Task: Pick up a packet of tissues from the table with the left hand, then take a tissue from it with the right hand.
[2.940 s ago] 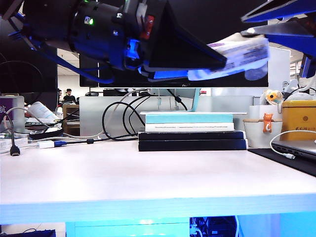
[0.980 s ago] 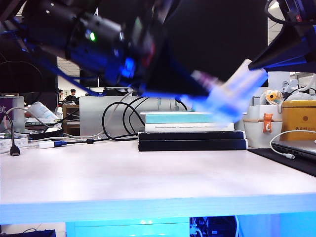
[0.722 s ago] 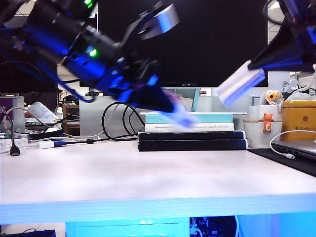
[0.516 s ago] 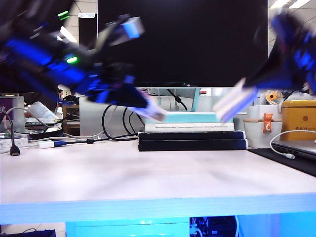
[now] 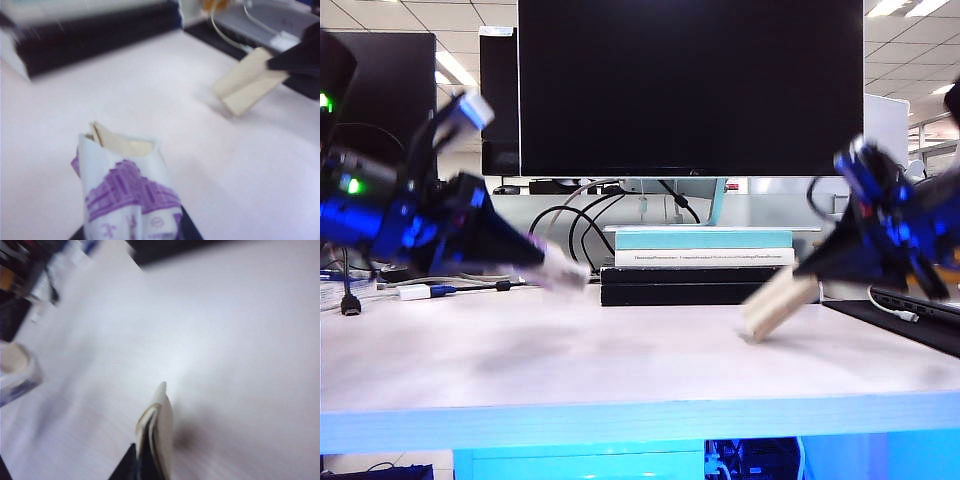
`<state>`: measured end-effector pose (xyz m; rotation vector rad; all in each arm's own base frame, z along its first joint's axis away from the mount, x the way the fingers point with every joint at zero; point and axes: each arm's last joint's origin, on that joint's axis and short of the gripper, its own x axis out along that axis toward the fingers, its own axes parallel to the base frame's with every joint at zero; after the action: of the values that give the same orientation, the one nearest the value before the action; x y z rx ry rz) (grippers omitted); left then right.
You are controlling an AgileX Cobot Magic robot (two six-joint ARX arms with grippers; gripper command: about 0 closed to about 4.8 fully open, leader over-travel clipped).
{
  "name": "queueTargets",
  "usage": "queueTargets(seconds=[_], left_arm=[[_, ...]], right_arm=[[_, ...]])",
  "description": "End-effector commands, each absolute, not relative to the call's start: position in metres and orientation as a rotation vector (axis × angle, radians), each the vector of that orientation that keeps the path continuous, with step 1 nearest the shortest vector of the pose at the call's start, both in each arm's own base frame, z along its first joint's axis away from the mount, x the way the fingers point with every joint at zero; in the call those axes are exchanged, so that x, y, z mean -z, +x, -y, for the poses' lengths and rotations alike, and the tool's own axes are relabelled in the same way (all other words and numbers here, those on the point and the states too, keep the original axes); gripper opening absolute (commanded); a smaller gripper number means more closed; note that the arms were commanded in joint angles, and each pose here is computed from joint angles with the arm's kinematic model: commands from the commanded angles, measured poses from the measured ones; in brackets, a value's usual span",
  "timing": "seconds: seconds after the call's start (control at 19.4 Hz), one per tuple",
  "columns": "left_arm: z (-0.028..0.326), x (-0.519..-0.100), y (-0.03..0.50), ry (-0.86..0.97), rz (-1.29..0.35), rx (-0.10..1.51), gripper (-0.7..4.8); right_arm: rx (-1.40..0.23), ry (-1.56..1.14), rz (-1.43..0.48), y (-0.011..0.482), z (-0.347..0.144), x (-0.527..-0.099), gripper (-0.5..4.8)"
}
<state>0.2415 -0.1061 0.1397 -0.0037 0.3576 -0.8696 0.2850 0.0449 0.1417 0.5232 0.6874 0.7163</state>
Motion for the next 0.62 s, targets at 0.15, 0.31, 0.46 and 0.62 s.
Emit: queueTargets(seconds=[0.15, 0.31, 0.46, 0.62], left_arm=[[0.1078, -0.1279, 0.2493, -0.137, -0.368, 0.800, 1.75], [0.1079, -0.1269, 0.2504, -0.145, -0.367, 0.787, 1.85], [0.1076, -0.1277, 0.2512, -0.184, -0.380, 0.759, 4.79], [0.1066, -0.1258, 0.2512, -0.223, -0.412, 0.716, 4.79]], right_arm=[[-0.689, 0.526, -0.693, 0.2891, -0.0450, -0.1337, 2.14], [-0.661, 0.519, -0.684, 0.2898, -0.0441, -0.1343, 2.55], [-0.656, 0.535, -0.671, 0.2909, -0.0442, -0.1361, 2.96], [-0.652, 0.547, -0.649, 0.2923, -0.0441, -0.1387, 2.97]])
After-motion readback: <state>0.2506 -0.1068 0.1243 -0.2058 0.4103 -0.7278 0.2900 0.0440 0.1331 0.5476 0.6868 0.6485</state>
